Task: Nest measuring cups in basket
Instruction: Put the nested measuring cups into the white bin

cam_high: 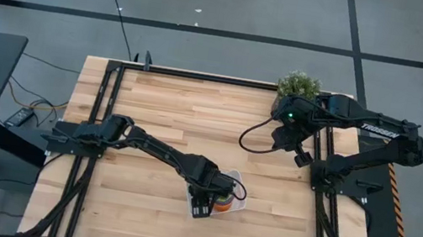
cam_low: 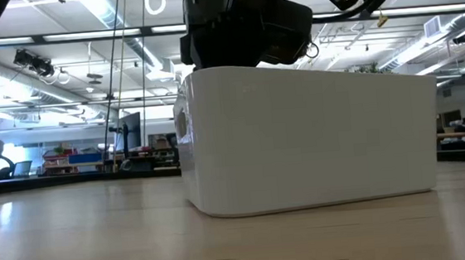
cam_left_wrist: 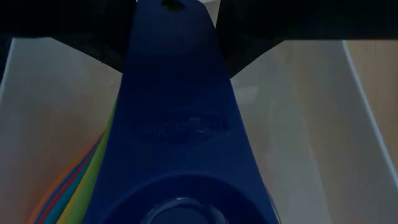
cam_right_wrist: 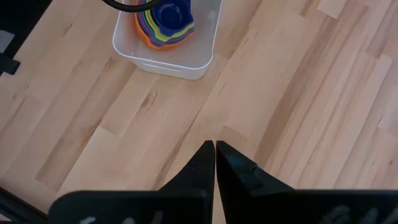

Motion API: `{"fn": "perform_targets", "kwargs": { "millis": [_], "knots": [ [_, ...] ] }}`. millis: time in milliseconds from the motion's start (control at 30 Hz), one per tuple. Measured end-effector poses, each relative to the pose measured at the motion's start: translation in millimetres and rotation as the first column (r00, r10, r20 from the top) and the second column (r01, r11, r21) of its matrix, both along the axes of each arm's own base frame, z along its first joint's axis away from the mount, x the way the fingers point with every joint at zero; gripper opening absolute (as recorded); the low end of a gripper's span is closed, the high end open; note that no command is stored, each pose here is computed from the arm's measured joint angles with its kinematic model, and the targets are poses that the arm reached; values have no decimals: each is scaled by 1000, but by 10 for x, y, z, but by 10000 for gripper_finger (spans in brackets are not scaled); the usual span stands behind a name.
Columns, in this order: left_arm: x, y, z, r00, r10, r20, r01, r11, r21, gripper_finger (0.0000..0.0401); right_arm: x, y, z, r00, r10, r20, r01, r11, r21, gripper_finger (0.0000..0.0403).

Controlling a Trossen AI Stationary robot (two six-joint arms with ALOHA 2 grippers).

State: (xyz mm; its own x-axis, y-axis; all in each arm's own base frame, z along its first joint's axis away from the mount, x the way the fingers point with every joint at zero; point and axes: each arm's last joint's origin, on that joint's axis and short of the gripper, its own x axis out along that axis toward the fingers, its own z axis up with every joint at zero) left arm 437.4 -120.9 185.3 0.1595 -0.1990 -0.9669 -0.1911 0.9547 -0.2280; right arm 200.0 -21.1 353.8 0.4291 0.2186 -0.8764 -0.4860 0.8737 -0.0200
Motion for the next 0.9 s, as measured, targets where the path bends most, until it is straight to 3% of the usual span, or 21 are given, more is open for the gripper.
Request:
{"fn": "perform_targets", "kwargs": {
  "millis": [267, 567, 900],
  "knots": [
    [-3, 3, -1, 1000, 0, -3, 0, 1000, 6, 154, 1, 0, 0, 1000, 0, 0, 0, 1000, 0, 22],
    [7, 39, -3, 1000, 8, 15, -9, 998, 69, 216, 0, 0, 0, 1000, 0, 0, 0, 1000, -1, 22],
    [-3, 161, 16, 998, 16, -64, -22, 995, -101, 228, 1, -1, -1, 1000, 22, 5, -22, 1000, -13, 22]
  ]
}}
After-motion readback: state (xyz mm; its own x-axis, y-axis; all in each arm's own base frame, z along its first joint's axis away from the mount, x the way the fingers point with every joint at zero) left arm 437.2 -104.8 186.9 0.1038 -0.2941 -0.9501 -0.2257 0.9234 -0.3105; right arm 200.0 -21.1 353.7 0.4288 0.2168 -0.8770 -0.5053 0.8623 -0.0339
